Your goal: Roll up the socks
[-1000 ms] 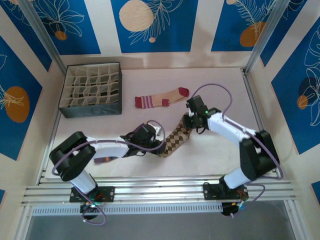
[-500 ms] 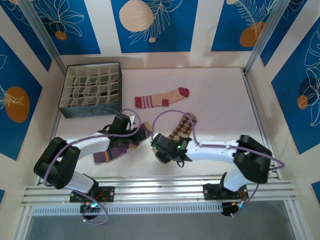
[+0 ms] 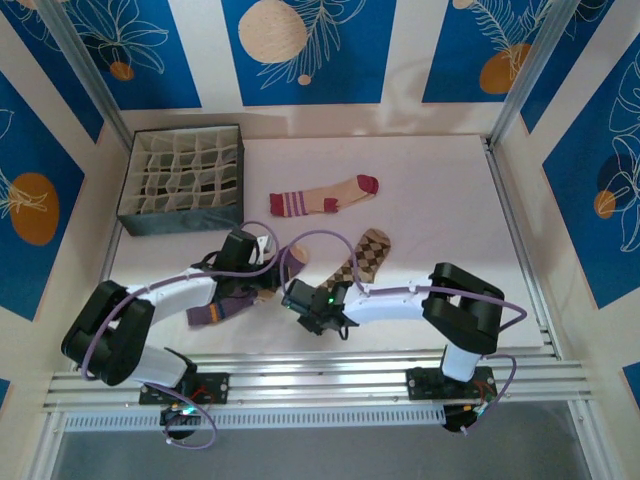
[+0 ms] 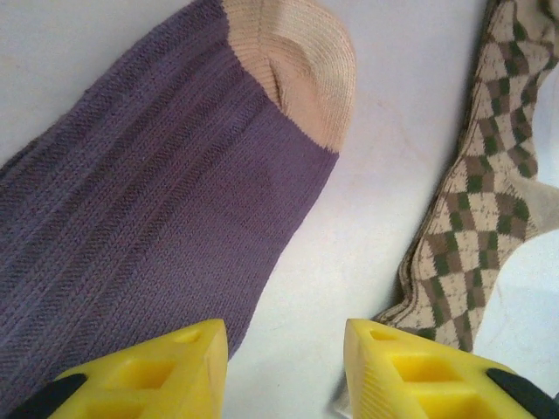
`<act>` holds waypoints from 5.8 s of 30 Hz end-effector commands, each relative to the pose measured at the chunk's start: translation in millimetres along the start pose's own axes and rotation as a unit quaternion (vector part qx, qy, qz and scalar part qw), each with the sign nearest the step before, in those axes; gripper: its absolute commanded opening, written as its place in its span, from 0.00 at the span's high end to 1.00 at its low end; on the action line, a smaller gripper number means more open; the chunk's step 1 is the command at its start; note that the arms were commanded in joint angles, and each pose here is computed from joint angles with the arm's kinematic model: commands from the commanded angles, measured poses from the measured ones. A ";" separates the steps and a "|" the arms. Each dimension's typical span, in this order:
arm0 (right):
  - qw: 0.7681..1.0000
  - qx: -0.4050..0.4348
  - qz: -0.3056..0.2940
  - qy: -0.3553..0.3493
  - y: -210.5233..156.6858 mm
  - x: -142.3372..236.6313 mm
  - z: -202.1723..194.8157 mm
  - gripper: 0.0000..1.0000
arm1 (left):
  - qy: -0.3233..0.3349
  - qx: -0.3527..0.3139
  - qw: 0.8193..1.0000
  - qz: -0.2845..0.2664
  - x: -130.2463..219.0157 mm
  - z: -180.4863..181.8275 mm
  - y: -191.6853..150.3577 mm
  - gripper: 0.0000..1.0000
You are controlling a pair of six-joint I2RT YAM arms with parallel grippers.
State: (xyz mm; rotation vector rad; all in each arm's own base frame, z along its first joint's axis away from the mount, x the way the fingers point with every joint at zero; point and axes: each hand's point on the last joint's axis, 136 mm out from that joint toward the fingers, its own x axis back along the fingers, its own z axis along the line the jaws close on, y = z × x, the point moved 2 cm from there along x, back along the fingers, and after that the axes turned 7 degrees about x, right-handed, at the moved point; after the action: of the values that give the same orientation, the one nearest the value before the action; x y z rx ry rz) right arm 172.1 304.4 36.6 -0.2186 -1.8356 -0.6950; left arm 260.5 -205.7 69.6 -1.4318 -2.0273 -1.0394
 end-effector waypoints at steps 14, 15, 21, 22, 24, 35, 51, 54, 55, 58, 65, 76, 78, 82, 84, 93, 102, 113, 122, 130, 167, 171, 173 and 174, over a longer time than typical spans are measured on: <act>0.927 -0.198 -0.012 0.318 -24.9 33.7 -10.2 1.00 | -0.220 -0.332 0.909 -0.121 43.1 -58.2 -19.3 0.57; 0.921 -0.204 -0.010 0.330 -26.4 35.0 -10.9 1.00 | -0.257 -0.370 0.885 -0.116 47.3 -68.3 -30.4 0.57; 0.894 -0.236 -0.010 0.379 -33.9 38.0 -14.3 1.00 | -0.261 -0.517 0.810 -0.089 32.9 -80.8 -74.8 0.56; 0.891 -0.239 -0.013 0.385 -34.2 38.7 -15.1 1.00 | -0.256 -0.531 0.803 -0.086 28.3 -82.0 -78.6 0.54; 0.887 -0.242 -0.016 0.393 -35.3 40.1 -14.8 1.00 | -0.262 -0.543 0.795 -0.073 21.0 -86.2 -83.7 0.51; 0.874 -0.254 -0.017 0.414 -41.5 43.3 -18.3 1.00 | -0.274 -0.551 0.788 -0.018 -26.6 -89.9 -96.2 0.54; 0.880 -0.334 -0.037 0.336 -49.2 55.9 -58.1 0.52 | -0.281 -0.517 0.808 0.039 -43.7 -88.7 -111.4 1.00; 0.879 -0.382 -0.020 0.285 -60.0 53.8 -81.5 0.55 | -0.266 -0.511 0.816 0.050 -46.4 -87.5 -113.0 1.00; 0.876 -0.401 -0.012 0.269 -64.9 51.7 -89.3 0.57 | -0.262 -0.512 0.817 0.054 -47.1 -87.5 -114.0 1.00; 0.869 -0.430 0.003 0.244 -73.5 42.4 -104.7 0.70 | -0.249 -0.512 0.819 0.065 -50.1 -88.5 -115.9 1.00; 0.868 -0.436 0.035 0.234 -69.1 7.6 -118.5 0.87 | -0.232 -0.508 0.824 0.092 -52.1 -98.7 -118.5 1.00; 0.888 -0.395 -0.044 0.233 -42.1 35.3 -132.5 0.71 | -0.173 -0.426 0.874 0.158 -62.6 -113.9 -101.5 1.00; 0.884 -0.403 -0.054 0.229 -51.4 48.6 -127.3 0.65 | -0.165 -0.416 0.878 0.170 -65.2 -115.5 -99.7 1.00; 0.865 -0.432 -0.056 0.247 -76.6 62.6 -108.3 0.57 | -0.147 -0.395 0.885 0.199 -73.5 -114.7 -98.8 1.00; 0.858 -0.442 -0.052 0.256 -87.6 64.8 -98.1 0.56 | -0.140 -0.384 0.888 0.213 -78.0 -114.7 -99.1 1.00; 0.843 -0.470 -0.035 0.260 -103.4 55.4 -87.1 0.55 | -0.105 -0.321 0.910 0.241 -95.1 -104.7 -97.8 1.00; 0.844 -0.469 -0.012 0.259 -88.7 41.9 -96.1 0.59 | -0.107 -0.313 0.913 0.238 -98.1 -105.6 -97.3 1.00; 0.857 -0.469 0.106 0.188 -104.2 20.6 -102.1 0.74 | -0.109 -0.323 0.913 0.222 -98.0 -105.6 -94.8 1.00; 0.850 -0.469 0.184 0.156 -122.6 9.3 -96.4 0.84 | -0.146 -0.402 0.890 0.159 -78.5 -120.4 -83.8 0.85; 0.851 -0.456 0.210 0.156 -121.6 8.0 -93.2 0.85 | -0.202 -0.559 0.804 0.032 -34.7 -135.4 -76.5 0.81; 0.856 -0.420 0.227 0.201 -114.3 10.7 -80.1 0.89 | -0.147 -0.796 0.586 0.035 -98.6 -99.2 -114.4 0.63; 0.863 -0.411 0.200 0.216 -106.7 16.1 -80.5 0.88 | -0.140 -0.784 0.595 0.108 -101.7 -93.1 -118.1 0.80; 0.863 -0.413 0.178 0.232 -100.4 20.6 -80.5 0.80 | -0.154 -0.770 0.600 0.151 -99.7 -91.4 -125.9 0.92; 0.861 -0.418 0.164 0.240 -96.9 23.4 -81.4 0.73 | -0.164 -0.763 0.602 0.168 -98.1 -90.9 -130.0 0.98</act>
State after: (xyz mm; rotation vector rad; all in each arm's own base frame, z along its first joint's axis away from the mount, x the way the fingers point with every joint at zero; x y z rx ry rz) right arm 199.1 173.3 37.5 -0.8754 -0.9680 -1.1588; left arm 192.5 -380.7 43.1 -2.4519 -0.6497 -2.9715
